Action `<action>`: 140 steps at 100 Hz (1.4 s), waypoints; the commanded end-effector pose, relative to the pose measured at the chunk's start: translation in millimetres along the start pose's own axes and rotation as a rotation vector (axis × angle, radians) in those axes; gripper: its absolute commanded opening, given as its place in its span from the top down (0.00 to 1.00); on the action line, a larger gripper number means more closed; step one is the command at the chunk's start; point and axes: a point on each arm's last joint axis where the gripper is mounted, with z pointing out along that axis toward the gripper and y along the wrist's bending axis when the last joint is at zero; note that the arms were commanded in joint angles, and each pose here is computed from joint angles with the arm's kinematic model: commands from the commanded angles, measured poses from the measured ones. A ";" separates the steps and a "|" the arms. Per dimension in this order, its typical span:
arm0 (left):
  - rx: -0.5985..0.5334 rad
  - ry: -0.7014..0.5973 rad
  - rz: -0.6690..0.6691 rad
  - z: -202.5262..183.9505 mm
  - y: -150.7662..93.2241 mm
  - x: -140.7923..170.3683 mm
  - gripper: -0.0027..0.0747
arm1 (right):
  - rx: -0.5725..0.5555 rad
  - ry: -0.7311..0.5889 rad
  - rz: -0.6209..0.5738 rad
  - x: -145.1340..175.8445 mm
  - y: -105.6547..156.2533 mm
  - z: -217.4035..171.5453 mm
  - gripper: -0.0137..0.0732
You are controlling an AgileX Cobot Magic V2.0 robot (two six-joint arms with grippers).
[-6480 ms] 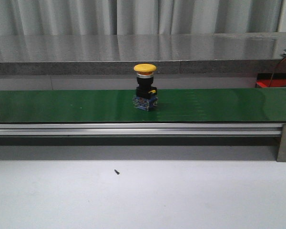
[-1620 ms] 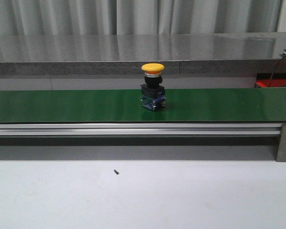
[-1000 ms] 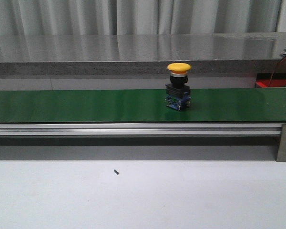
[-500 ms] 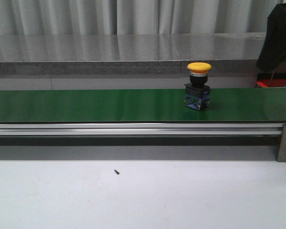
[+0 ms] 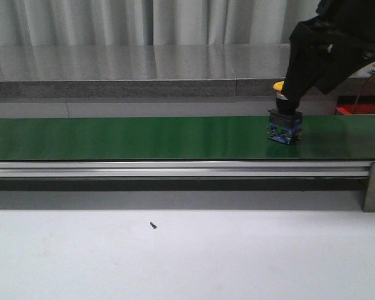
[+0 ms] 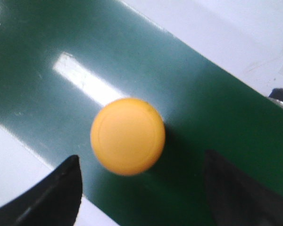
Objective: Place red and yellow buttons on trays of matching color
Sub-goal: 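Grasp the second yellow button on the belt with the right gripper, then carry the second yellow button into the yellow tray and release it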
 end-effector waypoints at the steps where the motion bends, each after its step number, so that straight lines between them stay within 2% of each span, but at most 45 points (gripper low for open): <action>1: 0.000 -0.098 -0.010 -2.0 -0.2 -15.3 0.99 | 0.022 -0.101 -0.011 -19.1 -1.3 -15.4 0.23; 15: 0.000 -0.098 -0.010 -2.0 -0.2 -15.3 0.99 | 0.017 -0.085 -0.008 -22.0 -4.8 -4.5 0.25; 34: 0.000 -0.098 -0.010 -2.0 -0.2 -15.3 0.99 | 0.002 -0.045 -0.002 -19.4 -6.7 7.6 0.45; 46: 0.000 -0.098 -0.010 -2.0 -0.2 -15.3 0.99 | 0.007 -0.029 -0.013 -18.5 -7.5 5.3 0.52; 75: 0.000 -0.098 -0.010 -2.0 -0.2 -15.3 0.99 | 0.052 -0.004 -0.008 -19.6 -14.7 -32.8 0.55; 94: 0.000 -0.098 -0.010 -2.0 -0.2 -15.3 0.99 | 0.121 -0.007 0.118 1.7 -51.1 -76.1 0.55; 116: 0.000 -0.098 -0.010 -2.0 -0.2 -15.3 0.99 | 0.260 -0.021 0.347 53.5 -110.2 -115.4 0.55; 140: 0.000 -0.098 -0.010 -2.0 -0.2 -15.3 0.99 | 0.391 -0.048 0.533 102.7 -154.9 -127.0 0.55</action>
